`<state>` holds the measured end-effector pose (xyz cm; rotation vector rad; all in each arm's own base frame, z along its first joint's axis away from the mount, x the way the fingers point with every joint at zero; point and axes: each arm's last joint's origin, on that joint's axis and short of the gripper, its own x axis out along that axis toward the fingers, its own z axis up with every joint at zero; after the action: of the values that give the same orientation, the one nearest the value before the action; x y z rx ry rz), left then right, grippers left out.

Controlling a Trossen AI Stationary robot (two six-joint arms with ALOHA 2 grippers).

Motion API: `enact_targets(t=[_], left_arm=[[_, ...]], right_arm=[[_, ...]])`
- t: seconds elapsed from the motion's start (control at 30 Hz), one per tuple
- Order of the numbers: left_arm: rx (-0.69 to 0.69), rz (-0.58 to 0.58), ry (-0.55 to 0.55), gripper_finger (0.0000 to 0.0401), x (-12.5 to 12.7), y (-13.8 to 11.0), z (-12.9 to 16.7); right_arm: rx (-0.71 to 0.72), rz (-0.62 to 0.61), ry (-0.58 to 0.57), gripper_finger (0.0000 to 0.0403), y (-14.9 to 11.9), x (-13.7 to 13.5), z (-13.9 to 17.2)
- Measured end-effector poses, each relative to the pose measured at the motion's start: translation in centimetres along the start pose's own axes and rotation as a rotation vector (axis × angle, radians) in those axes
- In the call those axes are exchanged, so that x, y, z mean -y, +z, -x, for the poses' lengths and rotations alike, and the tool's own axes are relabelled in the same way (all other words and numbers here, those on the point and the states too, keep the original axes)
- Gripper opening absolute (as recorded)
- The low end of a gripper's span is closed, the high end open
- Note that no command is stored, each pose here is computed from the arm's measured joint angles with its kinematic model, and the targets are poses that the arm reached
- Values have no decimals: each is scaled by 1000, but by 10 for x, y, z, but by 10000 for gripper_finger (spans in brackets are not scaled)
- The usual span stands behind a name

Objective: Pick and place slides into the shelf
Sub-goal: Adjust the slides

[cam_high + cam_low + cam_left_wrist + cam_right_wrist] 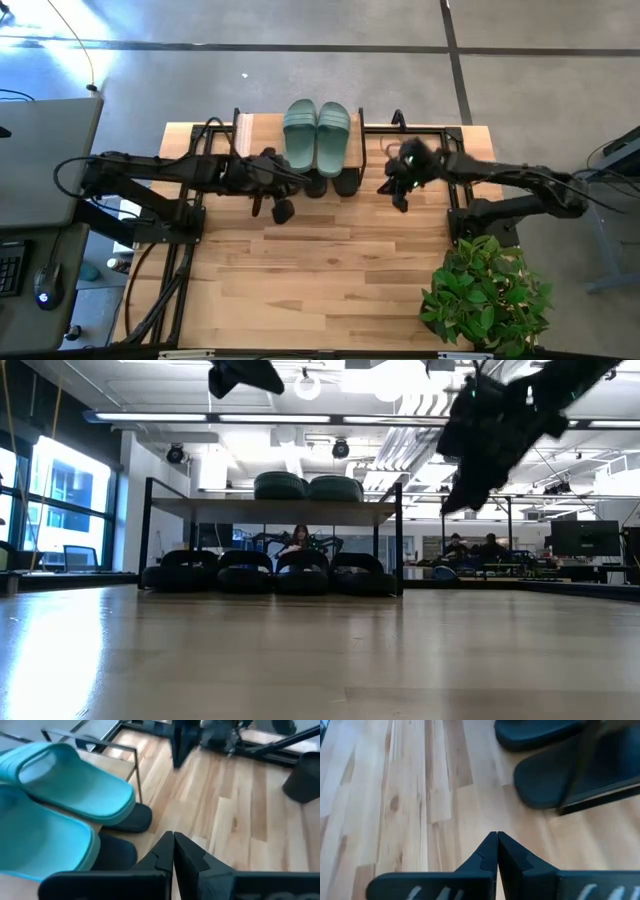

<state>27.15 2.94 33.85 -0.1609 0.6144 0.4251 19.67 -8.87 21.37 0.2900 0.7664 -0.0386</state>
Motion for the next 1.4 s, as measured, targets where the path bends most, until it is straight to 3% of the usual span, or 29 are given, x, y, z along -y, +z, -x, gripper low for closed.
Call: enact_targets(t=[0.1,0.27,0.4,0.8,1.13,1.4], left_arm=[[10,2,-10,1,0,1,3],[6,-9,-21,1,5,-1,3],[3,-10,-21,1,5,-1,3],[4,-18,-20,1,5,-1,3],[5,-18,-19,1,5,-1,3],[5,-18,-18,1,5,-1,2]], right_arm=[[57,-39,-19,0,-20,-4,-23],[209,-62,-194,0,-37,-18,-39],[173,-67,-304,0,-49,-26,-50],[231,-183,-313,0,-54,-24,-96],[243,-259,-337,0,-64,-17,-118],[289,-264,-359,0,-55,-16,-125]])
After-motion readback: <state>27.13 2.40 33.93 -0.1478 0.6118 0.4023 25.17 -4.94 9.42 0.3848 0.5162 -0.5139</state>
